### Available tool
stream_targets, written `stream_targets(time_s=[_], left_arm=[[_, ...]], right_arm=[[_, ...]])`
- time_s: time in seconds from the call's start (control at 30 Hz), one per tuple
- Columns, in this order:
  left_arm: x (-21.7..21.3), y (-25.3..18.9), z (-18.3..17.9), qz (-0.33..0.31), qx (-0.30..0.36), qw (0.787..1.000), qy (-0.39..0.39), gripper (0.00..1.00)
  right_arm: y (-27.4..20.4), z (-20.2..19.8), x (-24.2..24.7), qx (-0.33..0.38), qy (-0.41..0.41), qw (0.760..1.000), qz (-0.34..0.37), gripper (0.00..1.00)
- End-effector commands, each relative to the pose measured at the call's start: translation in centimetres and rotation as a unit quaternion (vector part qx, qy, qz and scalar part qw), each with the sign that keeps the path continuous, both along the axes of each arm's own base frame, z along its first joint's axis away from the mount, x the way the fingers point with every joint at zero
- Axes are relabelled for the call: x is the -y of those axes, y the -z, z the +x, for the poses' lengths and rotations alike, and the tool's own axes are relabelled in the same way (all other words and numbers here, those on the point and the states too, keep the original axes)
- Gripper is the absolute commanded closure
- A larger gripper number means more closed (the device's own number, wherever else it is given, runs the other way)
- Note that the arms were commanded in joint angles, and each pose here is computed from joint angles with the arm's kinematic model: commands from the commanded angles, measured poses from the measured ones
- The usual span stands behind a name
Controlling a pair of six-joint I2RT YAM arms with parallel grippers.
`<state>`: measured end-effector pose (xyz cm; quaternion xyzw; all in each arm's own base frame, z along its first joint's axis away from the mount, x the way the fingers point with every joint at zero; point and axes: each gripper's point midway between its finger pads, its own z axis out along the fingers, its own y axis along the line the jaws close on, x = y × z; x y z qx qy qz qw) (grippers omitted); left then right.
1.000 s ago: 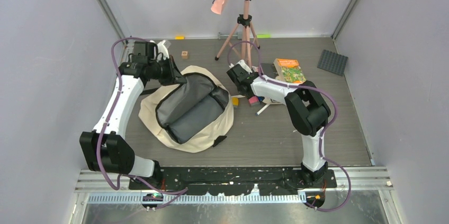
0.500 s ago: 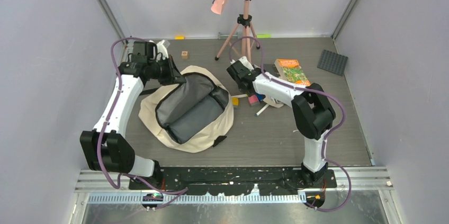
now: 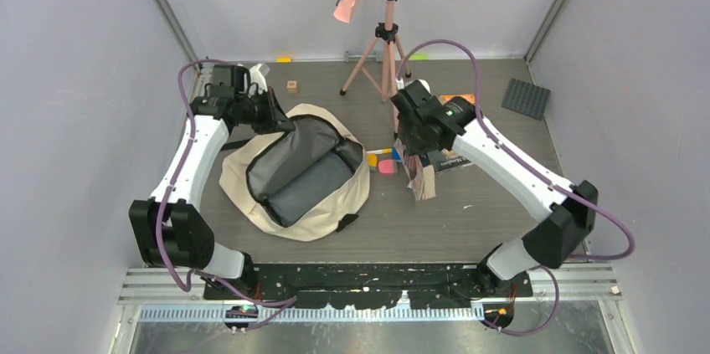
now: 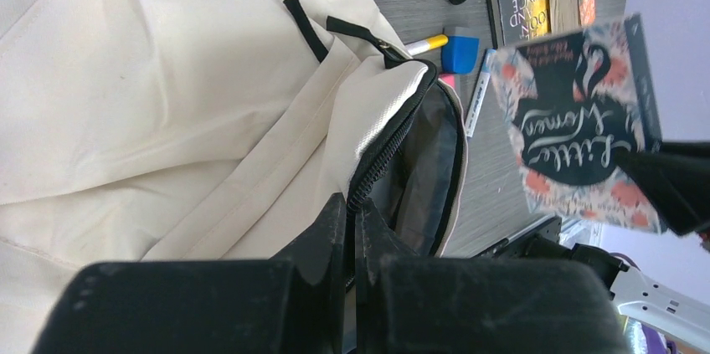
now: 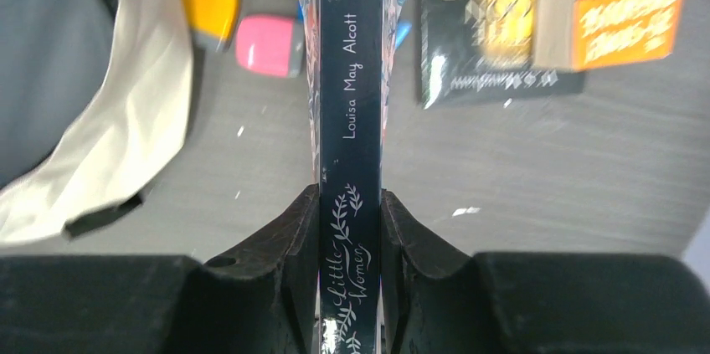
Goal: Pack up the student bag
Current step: Pick up the book from the center of the board.
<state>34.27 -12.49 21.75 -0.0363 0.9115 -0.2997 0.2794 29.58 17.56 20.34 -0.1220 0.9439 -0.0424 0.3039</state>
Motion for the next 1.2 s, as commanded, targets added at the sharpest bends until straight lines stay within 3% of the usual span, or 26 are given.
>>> stream_targets(time_s=[0.0,0.23,0.73,1.0,1.17], left_arm=[[0.2,-2.3,1.4,-0.017,0.041,0.999,0.002,1.00],[0.1,-3.0,1.6,-0.015,0.048,0.999,0.000,1.00],[-0.1,-3.7,1.4,-0.006,0.051,0.999,0.004,1.00],[-0.2,-3.9,1.2,-0.002,0.052,0.999,0.000,1.00],[-0.2,-3.8,1.2,-0.002,0.050,0.999,0.001,1.00]], right_arm=[[0.8,-4.8,-1.5,-0.064,-0.006,0.993,0.101,0.99],[0.6,-6.9,-3.9,-0.004,-0.059,0.987,0.148,0.99],[7.3,-9.2,-5.0,0.027,-0.104,0.993,0.050,0.98],[10.2,-9.3,-4.8,0.005,-0.101,0.995,0.019,0.70],[11.3,-8.8,-5.0,0.002,-0.090,0.996,0.002,0.62]])
